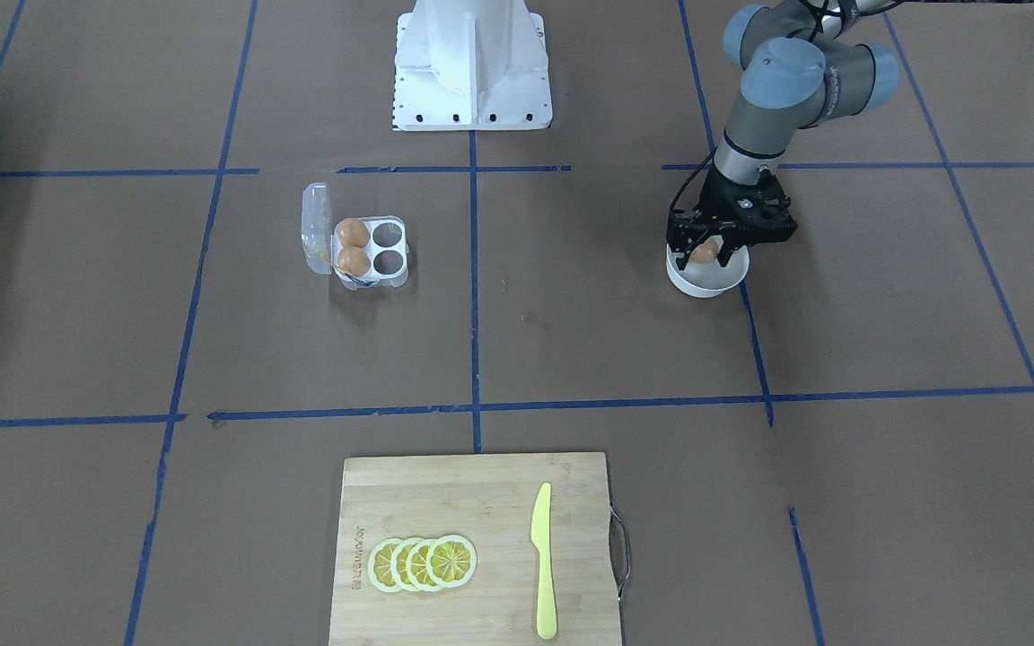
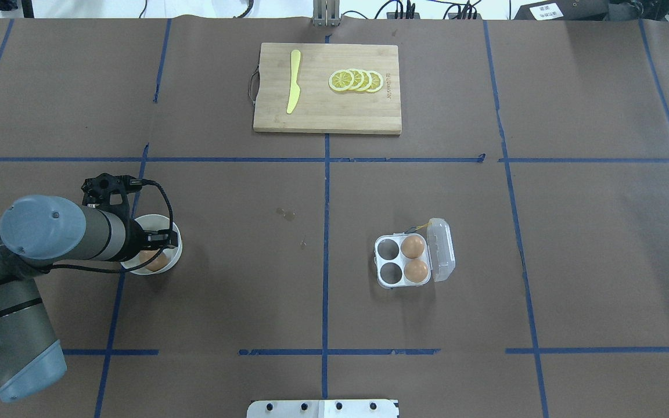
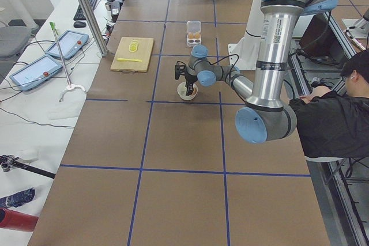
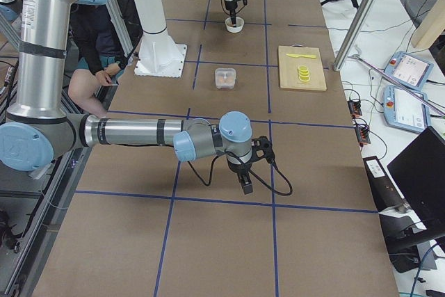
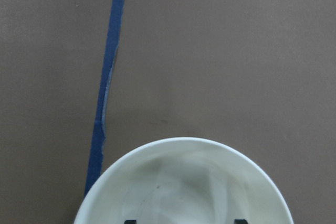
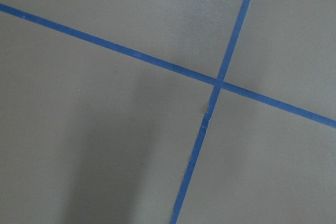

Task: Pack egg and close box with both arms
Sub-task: 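Lower the left gripper into the bowl and close on the brown egg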

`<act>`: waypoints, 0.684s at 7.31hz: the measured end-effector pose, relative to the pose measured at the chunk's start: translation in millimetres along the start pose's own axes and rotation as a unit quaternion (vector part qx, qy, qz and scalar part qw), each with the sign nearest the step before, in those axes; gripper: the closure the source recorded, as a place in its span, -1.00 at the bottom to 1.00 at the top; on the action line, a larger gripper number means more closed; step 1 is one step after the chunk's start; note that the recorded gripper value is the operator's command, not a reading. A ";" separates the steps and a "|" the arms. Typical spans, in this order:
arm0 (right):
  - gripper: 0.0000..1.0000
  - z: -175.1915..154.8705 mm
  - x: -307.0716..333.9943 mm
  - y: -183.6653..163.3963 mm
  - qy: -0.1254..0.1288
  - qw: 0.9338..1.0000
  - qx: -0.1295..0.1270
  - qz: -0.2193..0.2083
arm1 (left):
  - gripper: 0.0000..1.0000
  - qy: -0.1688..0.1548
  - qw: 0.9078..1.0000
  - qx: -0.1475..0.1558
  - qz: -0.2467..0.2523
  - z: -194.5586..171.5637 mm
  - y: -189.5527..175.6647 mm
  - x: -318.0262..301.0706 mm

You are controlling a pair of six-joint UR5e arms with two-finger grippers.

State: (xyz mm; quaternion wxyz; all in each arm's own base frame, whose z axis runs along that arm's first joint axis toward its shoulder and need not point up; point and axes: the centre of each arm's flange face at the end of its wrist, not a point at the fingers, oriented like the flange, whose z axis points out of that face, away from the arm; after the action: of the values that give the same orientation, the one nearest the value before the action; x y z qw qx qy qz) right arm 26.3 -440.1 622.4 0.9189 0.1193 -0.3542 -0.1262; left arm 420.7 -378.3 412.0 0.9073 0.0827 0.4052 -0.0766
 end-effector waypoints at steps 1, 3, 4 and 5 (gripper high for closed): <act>-1.00 -0.1 0.0 0.0 0.000 1.000 0.000 0.000 | -0.44 0.000 1.000 -0.001 0.007 -0.3 0.5 0.5; -1.00 -0.8 -0.2 -0.2 0.000 1.000 0.001 0.000 | -0.49 0.000 1.000 -0.004 0.020 1.1 4.6 1.3; -1.00 -0.9 -0.1 -0.2 0.000 1.000 0.001 0.000 | -0.49 0.000 1.000 -0.006 0.026 2.6 7.4 1.8; -1.00 -1.0 -0.1 -0.2 0.000 1.000 0.001 0.000 | -0.49 0.000 0.999 -0.009 0.031 4.0 11.0 2.7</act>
State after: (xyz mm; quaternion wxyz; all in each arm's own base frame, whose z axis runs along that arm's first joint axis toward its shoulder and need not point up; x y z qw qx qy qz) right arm 26.8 -440.1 621.6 0.9187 0.1202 -0.3546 -0.1259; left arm 427.7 -368.7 413.6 0.9101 0.0871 0.4027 -0.0446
